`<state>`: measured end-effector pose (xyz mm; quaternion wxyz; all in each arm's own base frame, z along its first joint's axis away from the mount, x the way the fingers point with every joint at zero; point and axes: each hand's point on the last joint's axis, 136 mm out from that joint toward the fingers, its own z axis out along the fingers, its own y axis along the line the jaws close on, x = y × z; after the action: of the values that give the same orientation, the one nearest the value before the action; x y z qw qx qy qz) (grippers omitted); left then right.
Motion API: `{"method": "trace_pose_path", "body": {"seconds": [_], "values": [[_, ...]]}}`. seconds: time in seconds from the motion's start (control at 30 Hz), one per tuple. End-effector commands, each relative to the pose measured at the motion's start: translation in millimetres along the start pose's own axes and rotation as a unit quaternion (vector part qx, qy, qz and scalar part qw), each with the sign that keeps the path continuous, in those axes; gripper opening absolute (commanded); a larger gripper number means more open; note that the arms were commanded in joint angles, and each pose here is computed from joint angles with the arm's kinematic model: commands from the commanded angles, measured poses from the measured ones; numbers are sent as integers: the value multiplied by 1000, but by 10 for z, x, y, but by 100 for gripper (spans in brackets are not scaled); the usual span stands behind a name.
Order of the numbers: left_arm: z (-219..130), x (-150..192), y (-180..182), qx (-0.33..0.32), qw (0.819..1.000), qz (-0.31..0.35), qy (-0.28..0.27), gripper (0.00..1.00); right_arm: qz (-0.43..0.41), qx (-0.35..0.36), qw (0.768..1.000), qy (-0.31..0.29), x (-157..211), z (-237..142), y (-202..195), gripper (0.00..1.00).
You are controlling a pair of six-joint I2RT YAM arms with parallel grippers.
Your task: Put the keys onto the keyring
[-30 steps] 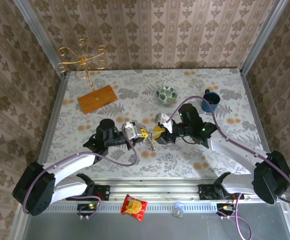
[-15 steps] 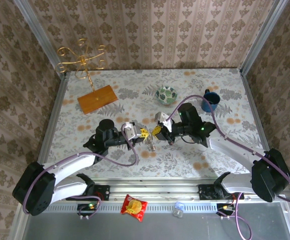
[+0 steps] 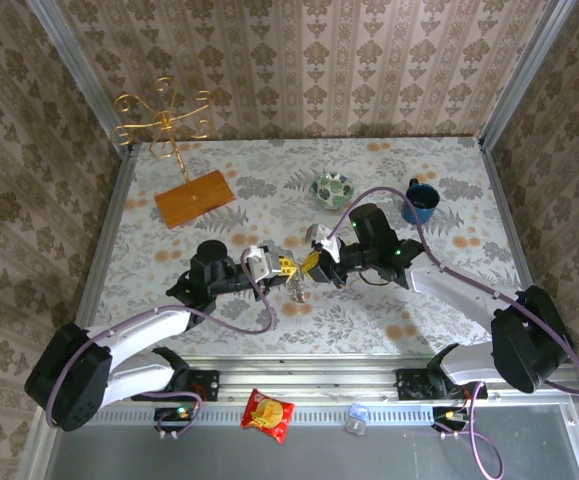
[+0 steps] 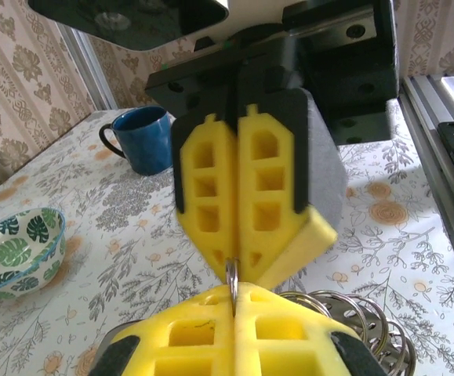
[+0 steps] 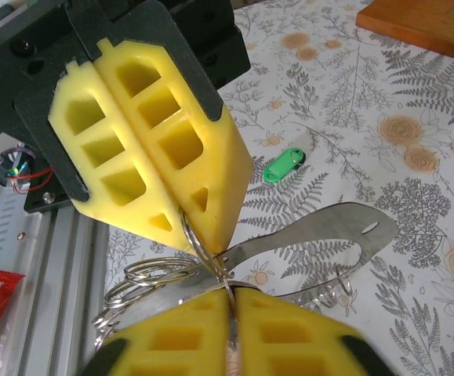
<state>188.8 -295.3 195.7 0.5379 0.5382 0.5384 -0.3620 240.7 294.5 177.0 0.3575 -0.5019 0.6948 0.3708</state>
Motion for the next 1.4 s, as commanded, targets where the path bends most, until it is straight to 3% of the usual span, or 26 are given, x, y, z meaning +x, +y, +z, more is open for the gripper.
{"method": "trace_pose_path", "body": {"seconds": [0.0, 0.17, 0.33, 0.4, 0.5, 0.57, 0.6, 0.67, 0.77, 1.03, 1.23, 1.37], "values": [[2, -173, -58, 14, 999, 15, -36, 0, -25, -7, 999, -29, -132, -76, 63, 23], [-3, -167, -66, 14, 999, 12, -38, 0, -47, -3, 998, -52, -210, -116, 86, 28], [3, -189, -65, 13, 999, 11, -45, 0, -53, -11, 997, -52, -228, -65, 88, 24], [6, -197, -66, 14, 999, 11, -47, 0, -56, -12, 997, -54, -244, -46, 80, 19], [9, -202, -59, 13, 999, 10, -49, 0, -59, -16, 996, -59, -275, -32, 74, 1], [8, -179, -30, 5, 999, 7, -44, 0, -62, -15, 997, -53, -258, -37, 76, 0], [9, -161, -10, -2, 999, 5, -40, 2, -66, -14, 997, -49, -249, -44, 78, 0], [6, -112, 12, -10, 1000, 5, -29, 19, -71, -13, 997, -37, -223, -55, 84, 0], [4, -41, 9, -11, 1000, 5, -11, 25, -80, -12, 997, -13, -179, -67, 86, 0], [40, 117, -44, 16, 998, 1, 53, 16, -111, -11, 992, 54, -96, -39, 115, 0], [48, 86, -37, 16, 999, 4, 52, 15, -149, -7, 983, 109, -61, -24, 173, 0], [43, 58, -37, 17, 999, 7, 49, 3, -151, -8, 982, 109, -88, -30, 183, 0]]}}
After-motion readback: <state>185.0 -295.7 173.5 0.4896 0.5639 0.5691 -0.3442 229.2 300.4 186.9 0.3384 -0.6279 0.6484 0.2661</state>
